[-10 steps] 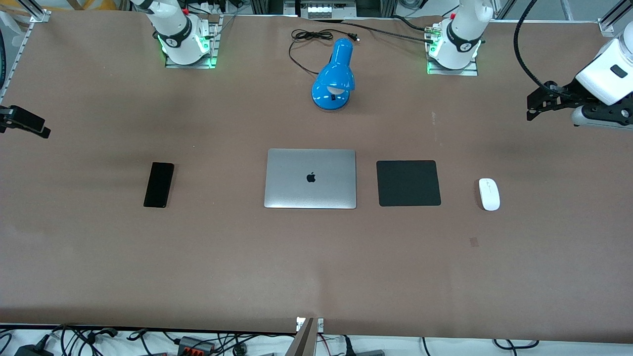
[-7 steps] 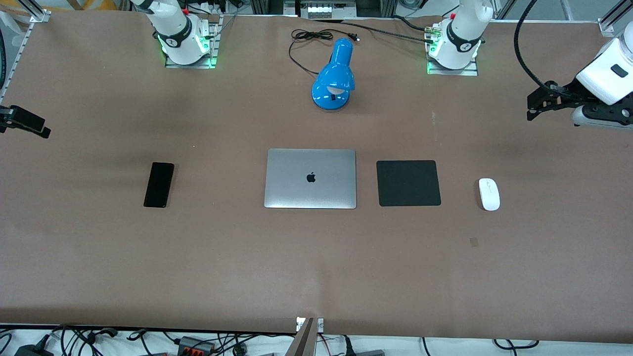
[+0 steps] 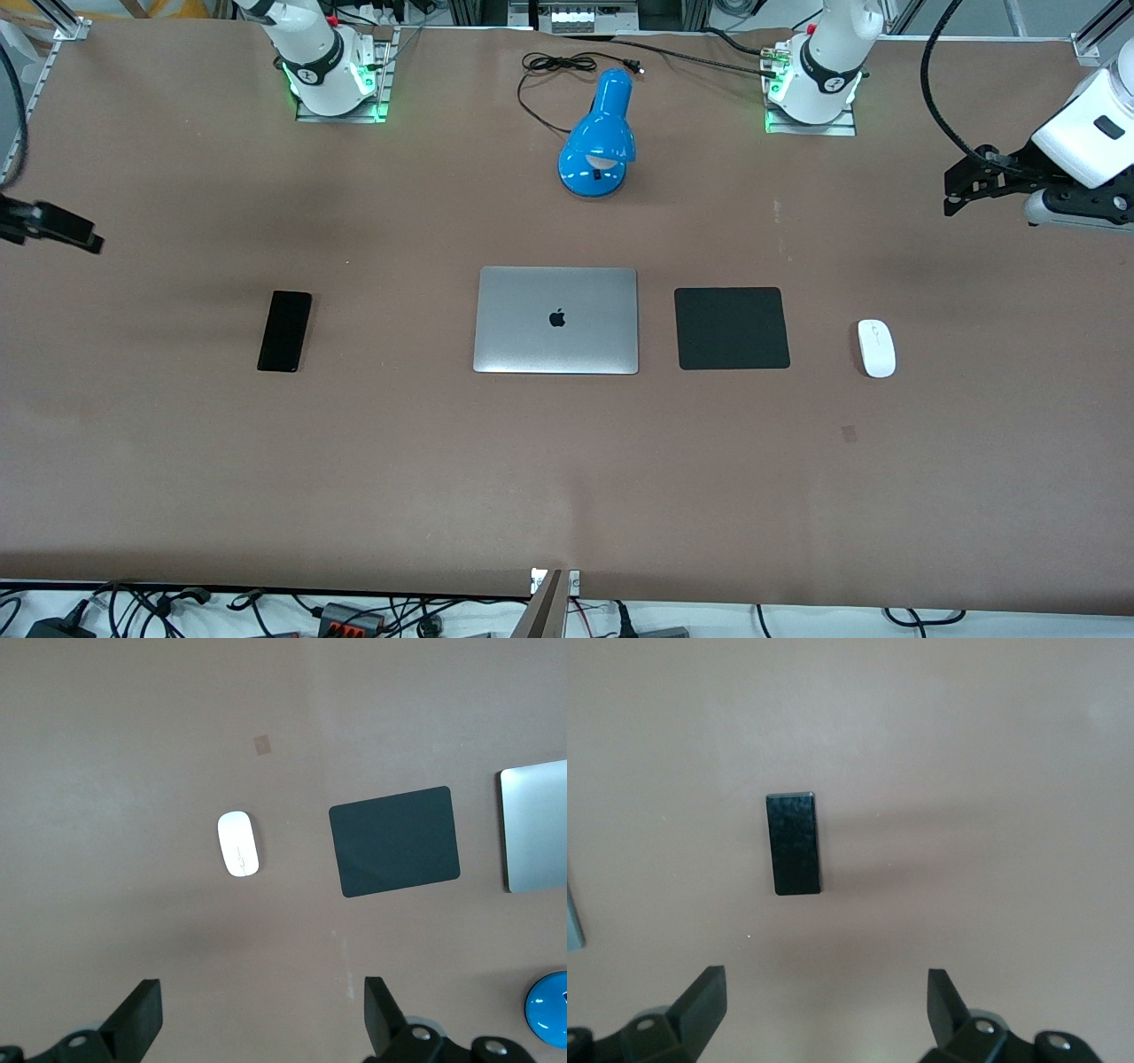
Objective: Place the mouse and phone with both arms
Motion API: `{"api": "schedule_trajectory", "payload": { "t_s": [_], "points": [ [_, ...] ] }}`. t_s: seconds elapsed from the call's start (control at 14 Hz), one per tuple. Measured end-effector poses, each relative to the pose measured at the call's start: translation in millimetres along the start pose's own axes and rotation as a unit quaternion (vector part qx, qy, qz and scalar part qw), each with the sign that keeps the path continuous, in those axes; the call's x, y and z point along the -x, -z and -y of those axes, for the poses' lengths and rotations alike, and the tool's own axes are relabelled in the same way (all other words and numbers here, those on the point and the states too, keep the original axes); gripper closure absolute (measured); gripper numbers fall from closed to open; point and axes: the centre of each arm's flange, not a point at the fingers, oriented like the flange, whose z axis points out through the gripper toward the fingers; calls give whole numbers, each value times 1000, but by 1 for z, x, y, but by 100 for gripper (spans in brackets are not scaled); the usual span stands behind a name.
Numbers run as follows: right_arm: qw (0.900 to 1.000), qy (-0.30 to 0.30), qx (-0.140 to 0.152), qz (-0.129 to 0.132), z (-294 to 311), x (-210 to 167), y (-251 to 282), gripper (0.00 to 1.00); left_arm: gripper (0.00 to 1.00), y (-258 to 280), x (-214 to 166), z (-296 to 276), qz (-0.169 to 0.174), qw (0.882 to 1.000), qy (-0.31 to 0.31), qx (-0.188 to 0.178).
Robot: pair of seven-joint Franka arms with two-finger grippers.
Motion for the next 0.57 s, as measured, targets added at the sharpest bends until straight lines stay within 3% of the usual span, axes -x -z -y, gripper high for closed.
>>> {"api": "schedule_trajectory", "payload": {
  "t_s": [0.14,0.43,0.57],
  "points": [
    [999,8,2,35,10,-26,-53,0,0,-6,0,0,15,1000,0,1],
    [996,26,6,83,37,-72,-171,0,0,-27,7,9,81,997,9,7],
    [995,19,4,93,50,-81,-216,0,0,-46,1,22,104,994,20,11]
  ]
}}
